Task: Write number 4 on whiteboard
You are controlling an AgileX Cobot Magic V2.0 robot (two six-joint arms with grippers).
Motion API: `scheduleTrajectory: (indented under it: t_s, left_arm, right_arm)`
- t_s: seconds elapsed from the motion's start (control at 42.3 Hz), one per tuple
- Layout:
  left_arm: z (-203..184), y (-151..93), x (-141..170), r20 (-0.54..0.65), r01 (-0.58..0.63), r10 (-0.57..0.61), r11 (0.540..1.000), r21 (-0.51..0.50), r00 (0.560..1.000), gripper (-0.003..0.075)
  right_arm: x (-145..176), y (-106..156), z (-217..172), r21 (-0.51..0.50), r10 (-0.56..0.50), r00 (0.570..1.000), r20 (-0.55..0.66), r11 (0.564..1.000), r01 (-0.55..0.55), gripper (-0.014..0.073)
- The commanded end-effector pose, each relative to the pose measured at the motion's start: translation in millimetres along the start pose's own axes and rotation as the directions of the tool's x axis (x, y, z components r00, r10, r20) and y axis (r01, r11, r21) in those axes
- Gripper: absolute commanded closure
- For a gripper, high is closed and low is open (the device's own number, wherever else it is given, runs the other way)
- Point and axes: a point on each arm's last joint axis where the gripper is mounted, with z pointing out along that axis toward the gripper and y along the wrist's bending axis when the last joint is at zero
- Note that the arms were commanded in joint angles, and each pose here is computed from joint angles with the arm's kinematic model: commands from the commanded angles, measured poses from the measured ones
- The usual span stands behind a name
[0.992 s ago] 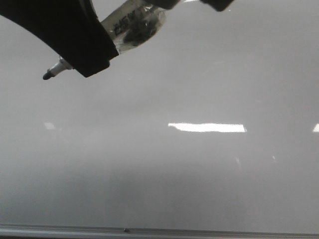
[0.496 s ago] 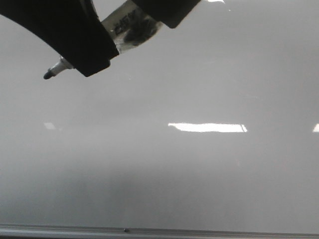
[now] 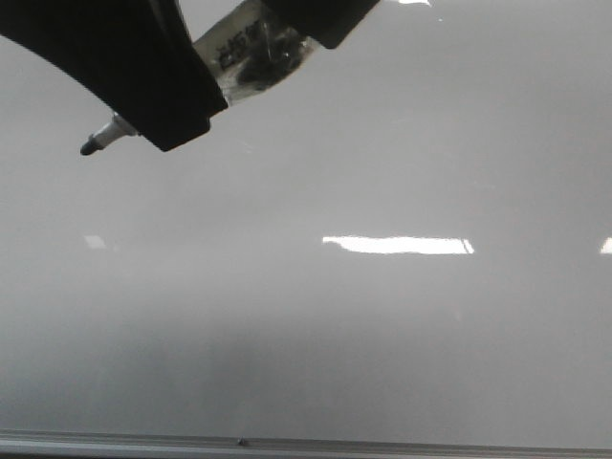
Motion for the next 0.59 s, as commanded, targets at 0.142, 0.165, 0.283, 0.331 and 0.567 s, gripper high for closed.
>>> scheduleTrajectory:
  t_s: [0.142,0.165,0.283,0.331,0.567]
  left_arm:
    - [-38,10,3,0.114,0.078,-0.064,0.99,-0.117,0.991,0.027]
    - [-44,11,7,0.125,0.104,-0.088,0.986,-0.132,0.988,0.027]
    - [-75,19,29,0.193,0.265,-0.224,0.939,-0.221,0.955,0.0272]
    - [-86,18,40,0.22,0.325,-0.274,0.912,-0.25,0.936,0.0272]
    - [-115,14,71,0.329,0.492,-0.386,0.797,-0.351,0.862,0.0272]
  right_arm:
    - [-4,-4,-18,0.108,-0.005,1.0,-0.011,0.994,0.006,0.0645]
    - [-1,-6,-21,0.136,0.013,0.999,-0.031,0.991,-0.009,0.0645]
    - [13,-16,-43,0.303,0.18,0.981,-0.075,0.941,-0.149,0.0645]
    - [20,-19,-58,0.379,0.328,0.944,-0.02,0.877,-0.297,0.0645]
    - [59,-9,-91,0.484,0.549,0.789,0.275,0.63,-0.607,0.0645]
